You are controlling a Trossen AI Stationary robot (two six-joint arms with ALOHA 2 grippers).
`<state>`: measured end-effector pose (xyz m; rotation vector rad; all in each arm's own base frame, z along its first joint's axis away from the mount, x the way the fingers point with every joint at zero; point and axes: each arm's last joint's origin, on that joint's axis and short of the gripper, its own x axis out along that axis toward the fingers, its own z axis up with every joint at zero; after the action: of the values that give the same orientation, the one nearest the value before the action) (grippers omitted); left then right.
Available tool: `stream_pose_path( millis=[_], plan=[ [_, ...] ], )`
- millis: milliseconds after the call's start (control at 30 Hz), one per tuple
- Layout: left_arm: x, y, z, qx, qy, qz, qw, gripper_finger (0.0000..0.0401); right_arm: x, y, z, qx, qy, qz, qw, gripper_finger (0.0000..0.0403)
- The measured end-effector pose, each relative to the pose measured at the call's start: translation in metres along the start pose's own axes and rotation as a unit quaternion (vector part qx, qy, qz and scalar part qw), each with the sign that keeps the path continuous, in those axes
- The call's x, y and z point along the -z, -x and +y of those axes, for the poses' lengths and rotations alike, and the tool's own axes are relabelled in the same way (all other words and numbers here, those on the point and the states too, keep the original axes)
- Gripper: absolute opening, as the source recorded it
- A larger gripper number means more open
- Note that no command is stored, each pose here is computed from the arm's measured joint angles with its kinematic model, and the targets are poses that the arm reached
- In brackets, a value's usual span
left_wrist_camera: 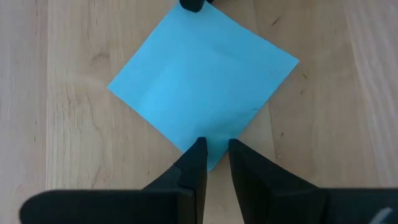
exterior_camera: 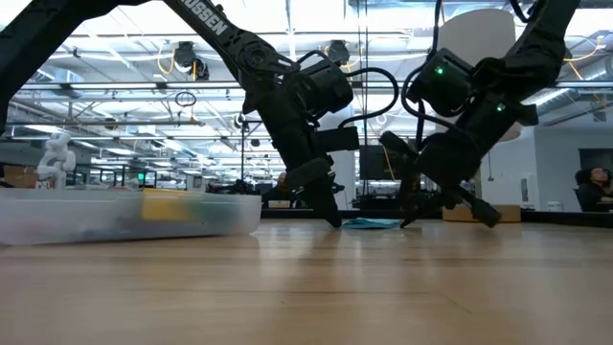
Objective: Pack school essentials
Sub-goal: Put the blue sticky notes into the supply box
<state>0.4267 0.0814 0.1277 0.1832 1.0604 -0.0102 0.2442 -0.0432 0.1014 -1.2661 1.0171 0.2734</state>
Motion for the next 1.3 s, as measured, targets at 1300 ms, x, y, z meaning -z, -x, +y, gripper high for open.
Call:
stream_pose_path(
  millis=[1300],
  plan=[
    [-0.015,0.086,-0.027,-0.13,-0.008,0.052,0.99,0.0164,-0.001,0.01,-0.008,0.027,-0.099,-0.014,0.995,0.0]
  ],
)
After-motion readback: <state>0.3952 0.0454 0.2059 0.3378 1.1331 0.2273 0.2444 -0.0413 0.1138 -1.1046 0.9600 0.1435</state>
